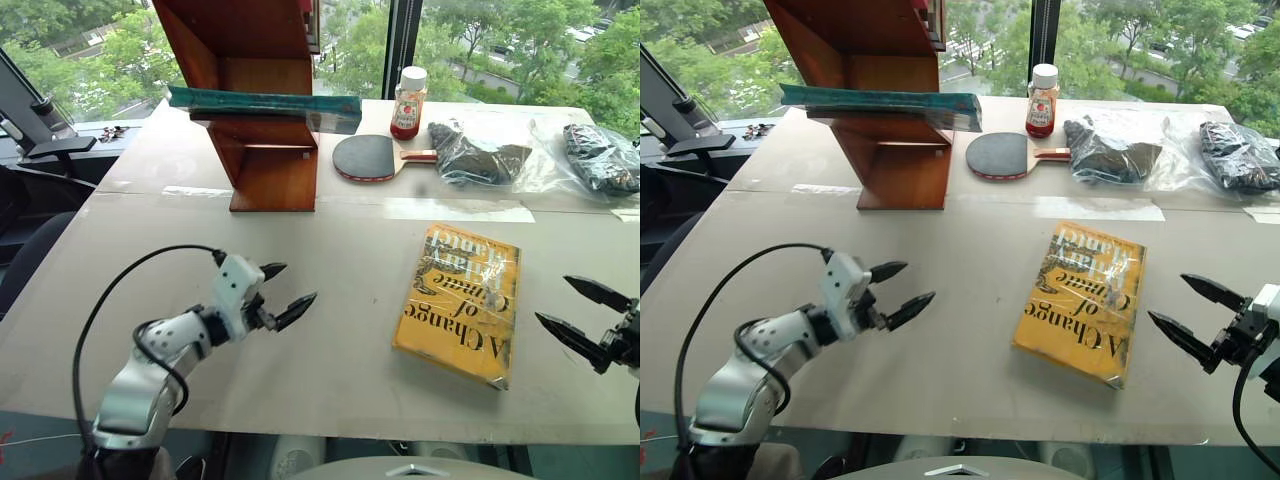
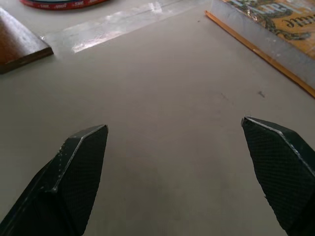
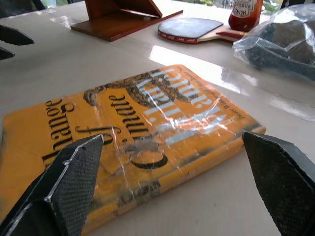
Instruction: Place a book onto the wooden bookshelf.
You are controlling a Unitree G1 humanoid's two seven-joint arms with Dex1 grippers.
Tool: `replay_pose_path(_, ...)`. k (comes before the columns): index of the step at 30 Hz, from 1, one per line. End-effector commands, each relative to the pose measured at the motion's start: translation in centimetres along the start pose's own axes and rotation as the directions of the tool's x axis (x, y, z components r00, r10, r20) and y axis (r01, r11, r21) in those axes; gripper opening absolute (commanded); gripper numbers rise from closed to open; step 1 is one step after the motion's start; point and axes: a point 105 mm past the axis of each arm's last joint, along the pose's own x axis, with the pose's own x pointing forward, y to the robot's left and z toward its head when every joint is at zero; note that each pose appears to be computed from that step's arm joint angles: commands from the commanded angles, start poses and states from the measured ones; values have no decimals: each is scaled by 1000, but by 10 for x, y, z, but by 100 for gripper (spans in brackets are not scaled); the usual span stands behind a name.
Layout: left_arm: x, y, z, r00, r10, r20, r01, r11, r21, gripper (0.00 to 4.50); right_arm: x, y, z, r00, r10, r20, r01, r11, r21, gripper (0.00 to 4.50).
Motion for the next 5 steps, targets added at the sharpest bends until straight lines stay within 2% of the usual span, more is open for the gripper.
replay_pose_path(1,-6,-5,8,1000,14,20,-16,997,72,446,-5,4,-15,1000,20,-20,-20,1000,4,450)
replay_pose_path(5,-2,-9,11,999,22,39,-24,998,56,446,-8,5,-31,998,28,-47,-27,999,30,450)
